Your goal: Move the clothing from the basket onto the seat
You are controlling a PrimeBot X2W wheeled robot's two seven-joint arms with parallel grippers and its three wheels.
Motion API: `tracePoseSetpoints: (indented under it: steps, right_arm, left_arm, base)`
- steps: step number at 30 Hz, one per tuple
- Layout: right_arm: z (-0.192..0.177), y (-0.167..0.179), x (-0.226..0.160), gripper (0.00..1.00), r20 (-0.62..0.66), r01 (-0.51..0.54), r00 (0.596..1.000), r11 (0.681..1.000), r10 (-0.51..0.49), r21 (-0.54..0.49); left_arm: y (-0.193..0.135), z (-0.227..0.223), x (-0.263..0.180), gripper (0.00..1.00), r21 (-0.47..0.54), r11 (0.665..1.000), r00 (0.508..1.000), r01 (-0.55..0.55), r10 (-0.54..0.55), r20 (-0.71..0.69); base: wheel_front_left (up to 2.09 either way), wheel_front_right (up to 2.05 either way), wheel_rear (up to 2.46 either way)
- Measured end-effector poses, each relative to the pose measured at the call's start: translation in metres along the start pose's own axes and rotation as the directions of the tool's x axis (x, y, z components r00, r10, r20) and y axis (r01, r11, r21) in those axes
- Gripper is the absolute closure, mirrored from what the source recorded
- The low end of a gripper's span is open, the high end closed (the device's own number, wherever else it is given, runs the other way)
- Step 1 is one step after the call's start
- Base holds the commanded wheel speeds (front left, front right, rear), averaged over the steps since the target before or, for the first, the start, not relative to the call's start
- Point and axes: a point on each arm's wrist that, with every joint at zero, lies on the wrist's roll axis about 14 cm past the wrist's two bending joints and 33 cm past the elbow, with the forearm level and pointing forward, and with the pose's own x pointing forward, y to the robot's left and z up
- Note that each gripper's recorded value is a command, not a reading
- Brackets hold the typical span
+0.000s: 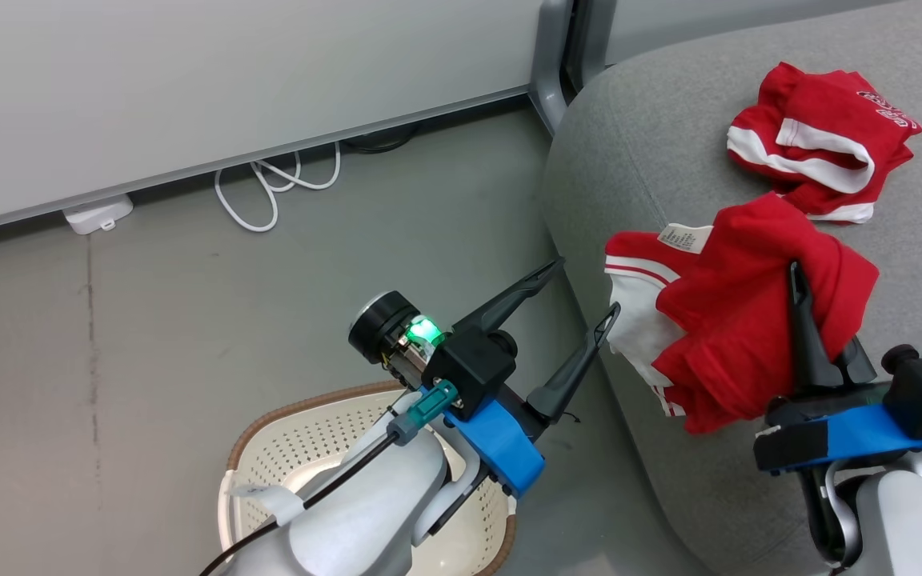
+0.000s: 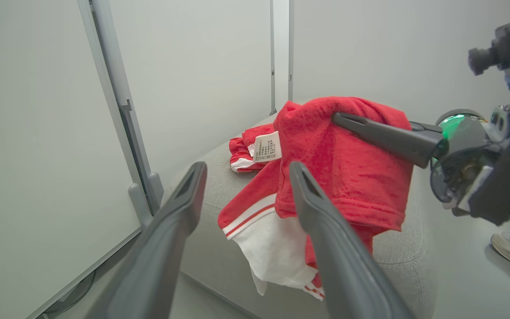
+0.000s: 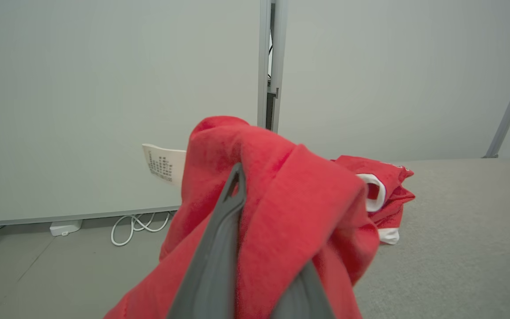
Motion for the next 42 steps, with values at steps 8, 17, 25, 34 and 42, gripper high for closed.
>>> tracePoseSetpoints:
  steps: [8, 17, 25, 34, 42]
  right_arm:
    - [-0.004, -0.015, -0.015, 1.00, -0.016, 0.049, 0.999, 0.999, -0.049, -0.007]
    - [0.020, -0.023, -0.002, 1.00, 0.064, 0.073, 0.995, 0.997, -0.073, 0.000]
    - [0.085, -0.043, 0.047, 1.00, 0.278, 0.118, 0.956, 0.991, -0.096, -0.061]
    - [0.120, -0.076, 0.114, 1.00, 0.417, 0.205, 0.900, 0.967, -0.125, -0.152]
    - [0.102, -0.128, 0.162, 1.00, 0.391, 0.304, 0.901, 0.915, -0.186, -0.265]
  left_arm:
    - [-0.013, -0.005, 0.006, 0.00, -0.013, 0.999, 0.999, 0.040, -0.040, -0.001]
    - [-0.008, -0.009, 0.008, 0.00, -0.029, 0.999, 0.999, 0.036, -0.036, 0.002]
    - [0.012, -0.030, 0.011, 0.00, -0.049, 0.999, 1.000, 0.021, -0.022, -0.017]
    - [0.043, -0.079, 0.020, 0.00, -0.089, 0.996, 0.997, 0.031, -0.037, -0.065]
    - [0.058, -0.124, 0.021, 0.00, -0.145, 0.989, 0.994, 0.030, -0.044, -0.099]
  base:
    - [0.00, 0.00, 0.00]
    - [0.00, 0.00, 0.00]
    - [0.00, 0.00, 0.00]
    - [0.00, 0.00, 0.00]
    - [0.00, 0.00, 0.00]
